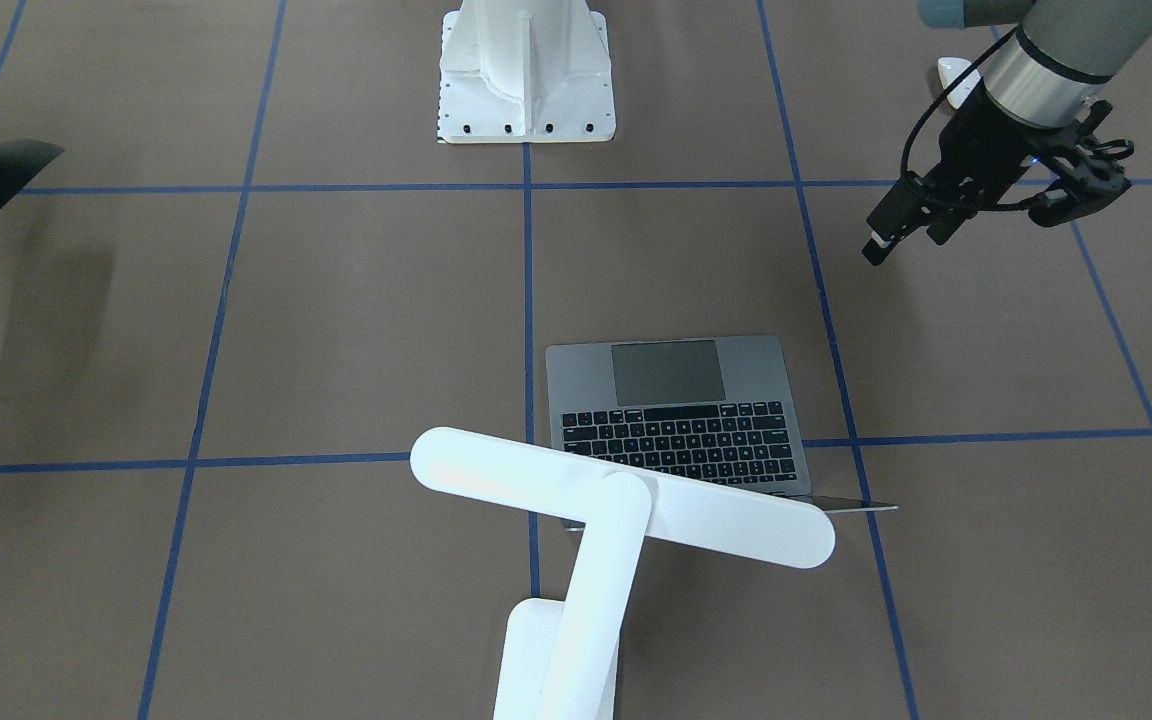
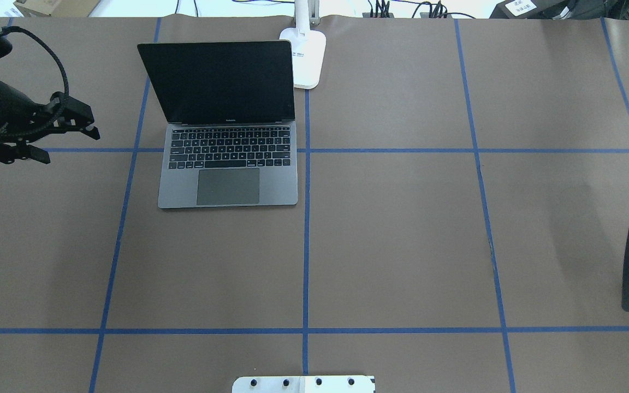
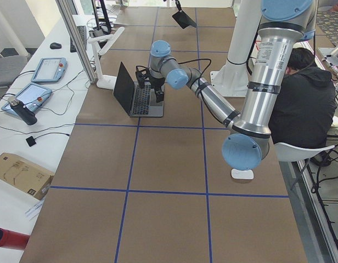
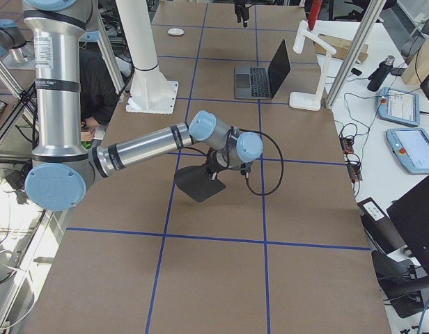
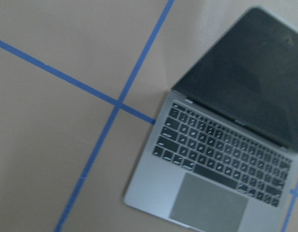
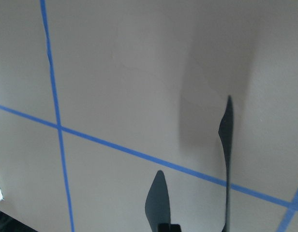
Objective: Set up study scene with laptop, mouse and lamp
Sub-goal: 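Bring the black mouse pad in with the right gripper toward the laptop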
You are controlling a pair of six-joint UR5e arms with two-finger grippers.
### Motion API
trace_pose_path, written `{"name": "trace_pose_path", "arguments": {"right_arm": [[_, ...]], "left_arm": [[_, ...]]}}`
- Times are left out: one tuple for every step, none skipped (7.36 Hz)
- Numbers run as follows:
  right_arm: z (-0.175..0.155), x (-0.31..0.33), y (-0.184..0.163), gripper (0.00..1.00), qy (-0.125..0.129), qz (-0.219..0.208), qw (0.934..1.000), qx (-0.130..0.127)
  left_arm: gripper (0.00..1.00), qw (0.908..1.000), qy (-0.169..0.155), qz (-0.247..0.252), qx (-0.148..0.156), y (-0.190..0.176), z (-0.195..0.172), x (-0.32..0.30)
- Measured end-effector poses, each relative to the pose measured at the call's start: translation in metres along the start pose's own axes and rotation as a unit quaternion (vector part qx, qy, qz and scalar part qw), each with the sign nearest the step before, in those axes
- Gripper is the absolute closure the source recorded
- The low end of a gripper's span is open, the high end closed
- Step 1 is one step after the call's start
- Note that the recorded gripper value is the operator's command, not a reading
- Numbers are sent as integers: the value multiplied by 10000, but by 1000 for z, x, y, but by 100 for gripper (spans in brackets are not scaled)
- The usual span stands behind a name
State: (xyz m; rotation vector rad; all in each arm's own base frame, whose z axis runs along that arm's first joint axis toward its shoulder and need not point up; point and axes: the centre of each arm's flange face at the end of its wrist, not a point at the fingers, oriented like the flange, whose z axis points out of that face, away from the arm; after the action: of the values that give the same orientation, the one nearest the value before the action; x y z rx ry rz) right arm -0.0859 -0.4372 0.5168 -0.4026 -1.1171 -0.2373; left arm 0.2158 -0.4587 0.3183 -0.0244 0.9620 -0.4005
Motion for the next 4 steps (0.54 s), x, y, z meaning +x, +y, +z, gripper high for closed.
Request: {"name": "trace_pose_path", "arguments": {"right_arm": [[4,-53,-22,100,71,105,9999,-62],[10,-111,-39,100,155,168,9997,-132],[23,-163,-51,100,244,214,9992,-228],[38,-199,-60,100,306,245,9987,-311]], "left_arm": [[0,9996,-98,251,-31,2,-1,-21],[0,9986,-203,484,-25,-1,-2,-42],[0,9977,-283,615,3,-7,-4,-58],[0,9973,-333,649,28,-11,-6,-68]]}}
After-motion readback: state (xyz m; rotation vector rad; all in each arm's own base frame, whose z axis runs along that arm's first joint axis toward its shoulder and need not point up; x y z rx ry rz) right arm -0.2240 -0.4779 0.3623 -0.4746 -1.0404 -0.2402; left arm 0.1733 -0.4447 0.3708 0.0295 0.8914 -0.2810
